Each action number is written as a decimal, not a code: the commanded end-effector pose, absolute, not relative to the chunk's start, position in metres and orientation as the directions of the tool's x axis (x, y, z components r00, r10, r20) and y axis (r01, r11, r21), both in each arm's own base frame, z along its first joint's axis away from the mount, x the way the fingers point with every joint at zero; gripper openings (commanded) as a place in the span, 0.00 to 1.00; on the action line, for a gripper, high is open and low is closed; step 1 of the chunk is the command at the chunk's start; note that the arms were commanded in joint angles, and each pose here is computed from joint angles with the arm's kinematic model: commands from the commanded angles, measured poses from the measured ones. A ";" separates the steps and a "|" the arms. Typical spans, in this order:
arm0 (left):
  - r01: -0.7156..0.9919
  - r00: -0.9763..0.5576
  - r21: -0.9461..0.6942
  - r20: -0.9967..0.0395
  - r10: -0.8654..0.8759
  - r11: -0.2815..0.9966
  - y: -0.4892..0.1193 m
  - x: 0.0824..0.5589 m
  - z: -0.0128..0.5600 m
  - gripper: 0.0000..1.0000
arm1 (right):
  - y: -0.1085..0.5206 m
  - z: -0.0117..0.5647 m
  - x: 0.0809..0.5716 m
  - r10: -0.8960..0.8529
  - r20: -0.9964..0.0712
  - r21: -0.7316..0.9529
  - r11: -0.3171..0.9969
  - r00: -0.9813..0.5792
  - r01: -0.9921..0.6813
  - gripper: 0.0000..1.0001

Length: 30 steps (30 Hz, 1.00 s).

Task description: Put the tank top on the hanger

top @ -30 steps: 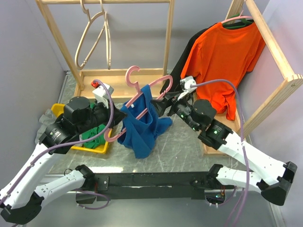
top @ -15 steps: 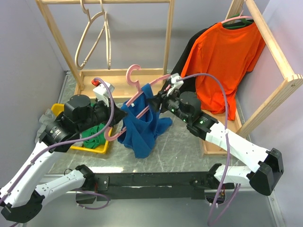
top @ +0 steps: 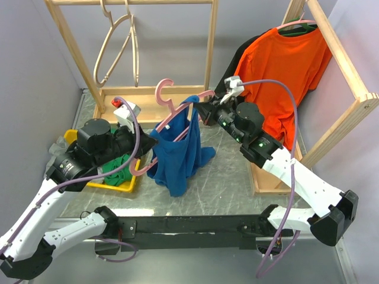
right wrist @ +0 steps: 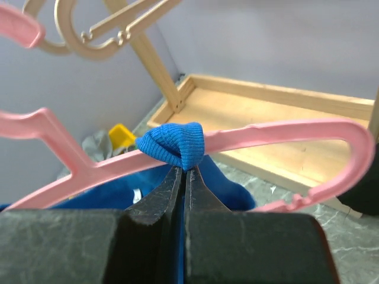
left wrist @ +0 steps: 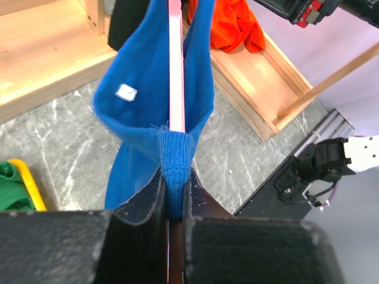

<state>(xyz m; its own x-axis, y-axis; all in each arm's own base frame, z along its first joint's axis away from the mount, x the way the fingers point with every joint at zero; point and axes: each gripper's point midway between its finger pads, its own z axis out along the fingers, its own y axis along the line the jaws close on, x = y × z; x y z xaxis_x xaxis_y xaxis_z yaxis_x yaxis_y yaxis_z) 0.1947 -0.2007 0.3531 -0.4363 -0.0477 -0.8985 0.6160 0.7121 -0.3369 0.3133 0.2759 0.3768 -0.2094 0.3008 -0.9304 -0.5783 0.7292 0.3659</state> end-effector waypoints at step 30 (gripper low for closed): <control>0.559 -0.026 -0.224 -0.967 -0.253 0.799 -0.188 0.249 0.556 0.01 | 0.213 0.510 0.267 0.509 -0.861 0.414 0.696 -0.003 -0.587 0.80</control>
